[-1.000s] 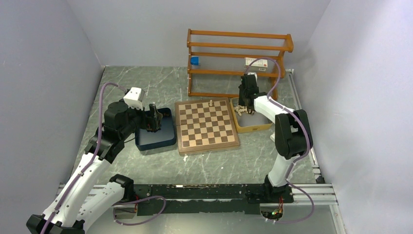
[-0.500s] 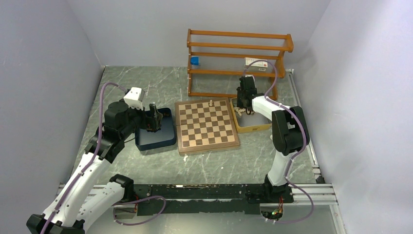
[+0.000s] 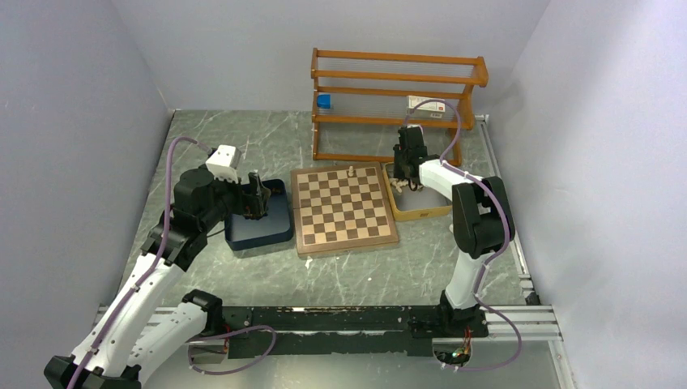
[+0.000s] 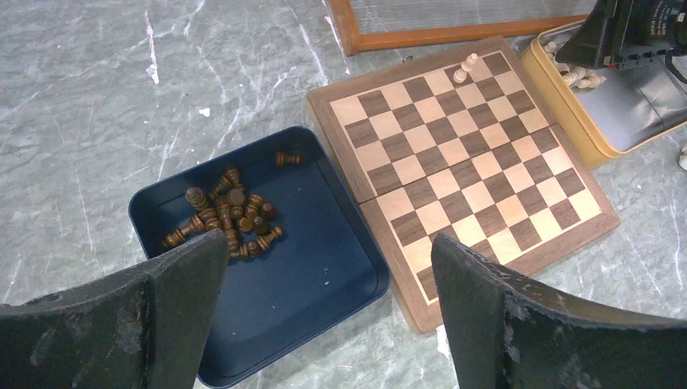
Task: Set up the chess pieces on the board
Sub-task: Pick up the chess piece from the storage box.
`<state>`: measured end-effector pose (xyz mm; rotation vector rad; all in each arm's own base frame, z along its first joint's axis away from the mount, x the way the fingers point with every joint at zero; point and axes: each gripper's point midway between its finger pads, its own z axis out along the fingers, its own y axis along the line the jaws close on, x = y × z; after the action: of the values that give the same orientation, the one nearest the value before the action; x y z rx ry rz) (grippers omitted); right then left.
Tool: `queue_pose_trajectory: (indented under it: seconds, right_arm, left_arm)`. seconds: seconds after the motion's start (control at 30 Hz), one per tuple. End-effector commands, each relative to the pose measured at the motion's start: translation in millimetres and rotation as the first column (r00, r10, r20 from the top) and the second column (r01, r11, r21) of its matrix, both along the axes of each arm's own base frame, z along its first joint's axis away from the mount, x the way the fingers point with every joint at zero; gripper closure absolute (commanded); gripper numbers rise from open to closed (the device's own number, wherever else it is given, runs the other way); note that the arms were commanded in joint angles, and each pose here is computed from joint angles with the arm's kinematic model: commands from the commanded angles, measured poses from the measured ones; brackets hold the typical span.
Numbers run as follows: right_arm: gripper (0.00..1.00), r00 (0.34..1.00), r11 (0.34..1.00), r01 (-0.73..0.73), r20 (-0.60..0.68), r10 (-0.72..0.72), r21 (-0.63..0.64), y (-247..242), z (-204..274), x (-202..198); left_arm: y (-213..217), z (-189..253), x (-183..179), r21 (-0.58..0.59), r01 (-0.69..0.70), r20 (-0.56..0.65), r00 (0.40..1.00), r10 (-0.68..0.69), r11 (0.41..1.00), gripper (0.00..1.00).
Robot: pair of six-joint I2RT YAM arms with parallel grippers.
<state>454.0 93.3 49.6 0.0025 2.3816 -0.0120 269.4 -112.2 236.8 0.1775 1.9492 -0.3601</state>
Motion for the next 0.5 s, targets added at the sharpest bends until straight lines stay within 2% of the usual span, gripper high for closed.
queue_pose_trajectory:
  seconds: [0.0, 0.47]
  right_arm:
    - [0.7, 0.998, 1.0, 0.009, 0.061, -0.01, 0.01, 3, 26, 9]
    - [0.67, 0.999, 1.0, 0.002, 0.046, -0.002, -0.004, 11, 20, 8]
  left_arm:
    - [-2, 4, 1, 0.004, 0.013, 0.027, 1.0, -0.013, 1.0, 0.0]
    - [-2, 4, 1, 0.003, 0.013, 0.027, 1.0, -0.013, 1.0, 0.0]
